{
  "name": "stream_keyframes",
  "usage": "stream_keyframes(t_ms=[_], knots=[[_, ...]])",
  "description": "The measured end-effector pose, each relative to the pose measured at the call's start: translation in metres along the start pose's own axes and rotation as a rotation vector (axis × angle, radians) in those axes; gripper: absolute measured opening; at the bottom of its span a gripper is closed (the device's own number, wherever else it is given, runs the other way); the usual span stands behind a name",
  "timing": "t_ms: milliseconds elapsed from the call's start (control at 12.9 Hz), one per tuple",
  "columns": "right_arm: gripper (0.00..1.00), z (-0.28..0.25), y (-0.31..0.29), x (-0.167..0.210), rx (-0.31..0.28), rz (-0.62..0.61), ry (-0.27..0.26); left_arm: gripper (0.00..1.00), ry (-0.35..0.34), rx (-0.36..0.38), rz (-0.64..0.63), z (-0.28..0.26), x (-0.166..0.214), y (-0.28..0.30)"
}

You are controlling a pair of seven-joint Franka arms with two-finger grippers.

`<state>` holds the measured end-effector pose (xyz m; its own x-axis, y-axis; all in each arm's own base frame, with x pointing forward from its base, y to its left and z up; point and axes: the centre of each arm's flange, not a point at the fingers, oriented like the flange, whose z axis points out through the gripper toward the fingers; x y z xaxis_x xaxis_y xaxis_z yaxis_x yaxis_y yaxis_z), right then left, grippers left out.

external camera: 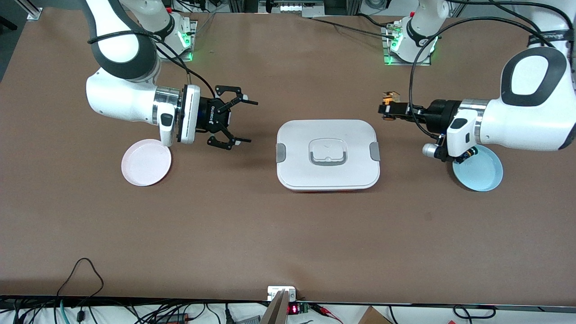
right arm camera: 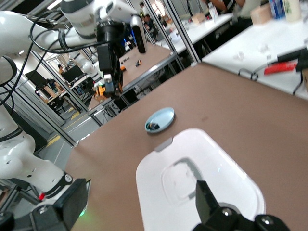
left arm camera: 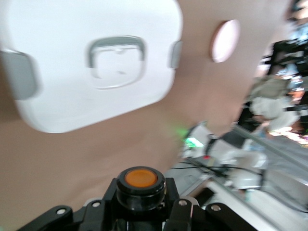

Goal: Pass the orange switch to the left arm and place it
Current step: 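Open the right gripper while the left gripper carries the switch away, then lower the switch into the blue bowl while the right gripper withdraws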

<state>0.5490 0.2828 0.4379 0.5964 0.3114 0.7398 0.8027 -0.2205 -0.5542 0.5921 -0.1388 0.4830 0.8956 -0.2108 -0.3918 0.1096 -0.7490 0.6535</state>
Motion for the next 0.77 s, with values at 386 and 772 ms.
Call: stream_keyframes(t_ms=[386, 772], knots=[[1.0, -0.02, -0.002, -0.01, -0.147, 0.463, -0.291, 0.41, -0.05, 0.299, 0.155, -0.001, 0.013, -0.046], [1.0, -0.055, -0.011, -0.017, -0.457, 0.902, -0.578, 0.41, -0.181, 0.649, 0.363, -0.014, 0.022, -0.096]])
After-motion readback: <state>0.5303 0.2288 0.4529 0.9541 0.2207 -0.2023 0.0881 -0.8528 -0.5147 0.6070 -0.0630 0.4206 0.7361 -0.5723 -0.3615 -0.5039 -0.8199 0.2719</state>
